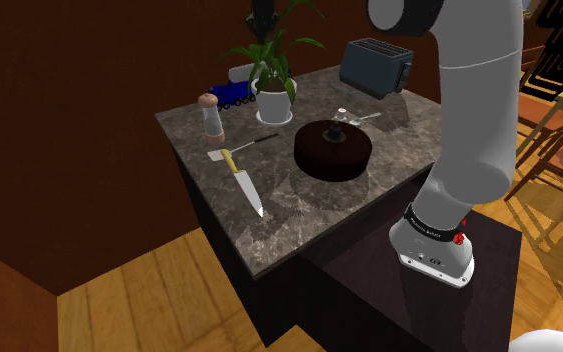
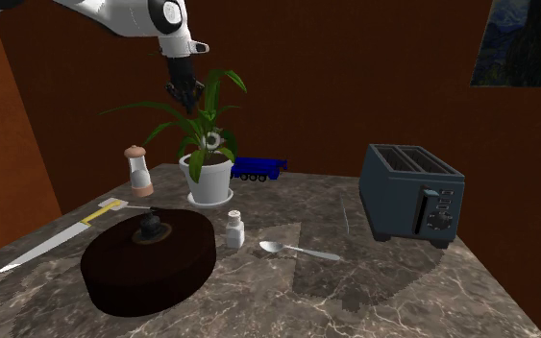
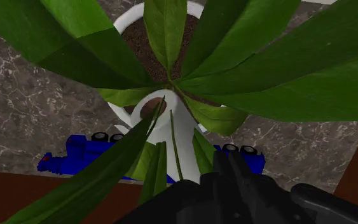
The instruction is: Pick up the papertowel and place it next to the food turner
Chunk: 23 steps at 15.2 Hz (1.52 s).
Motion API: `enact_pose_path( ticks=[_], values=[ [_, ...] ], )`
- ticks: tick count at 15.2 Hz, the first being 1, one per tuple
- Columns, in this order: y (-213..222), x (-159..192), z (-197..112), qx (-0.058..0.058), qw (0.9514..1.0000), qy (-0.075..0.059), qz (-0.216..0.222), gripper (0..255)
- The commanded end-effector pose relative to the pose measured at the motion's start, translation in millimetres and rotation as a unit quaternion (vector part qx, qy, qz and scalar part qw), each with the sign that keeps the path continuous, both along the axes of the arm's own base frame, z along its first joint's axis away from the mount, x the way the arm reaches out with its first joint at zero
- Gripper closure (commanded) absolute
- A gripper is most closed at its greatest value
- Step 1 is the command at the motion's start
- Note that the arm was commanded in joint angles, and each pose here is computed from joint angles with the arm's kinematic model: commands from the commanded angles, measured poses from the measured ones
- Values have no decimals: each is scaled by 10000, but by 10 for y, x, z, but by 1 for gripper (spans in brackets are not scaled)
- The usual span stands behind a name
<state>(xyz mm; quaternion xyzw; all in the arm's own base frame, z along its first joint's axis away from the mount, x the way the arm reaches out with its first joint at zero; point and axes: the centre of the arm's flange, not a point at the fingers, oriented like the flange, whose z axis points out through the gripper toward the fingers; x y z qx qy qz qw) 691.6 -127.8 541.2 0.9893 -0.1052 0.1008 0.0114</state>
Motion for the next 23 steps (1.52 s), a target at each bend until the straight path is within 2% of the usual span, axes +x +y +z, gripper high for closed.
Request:
enact_pose_path(
  ticks=[1, 2, 3, 4, 6, 7, 9, 10, 18, 23],
  values=[
    [225, 144, -95, 0, 10000, 1, -4, 255],
    [133, 85, -37, -1, 10000, 4, 0, 255],
    [133, 85, -37, -1, 10000, 4, 0, 0],
    [-44, -26, -105, 176, 9995, -247, 101, 0],
    [-396, -223, -275, 530, 9953, -747, 300, 0],
    [-570, -310, -377, 706, 9917, -997, 400, 0],
    [-911, -456, -610, 1056, 9813, -1492, 598, 0],
    [-1029, -499, -702, 1180, 9766, -1667, 668, 0],
    [-940, -301, -1039, 1180, 9766, -1667, 667, 0],
    [-940, -301, -1038, 1180, 9766, -1667, 668, 0]
  ],
)
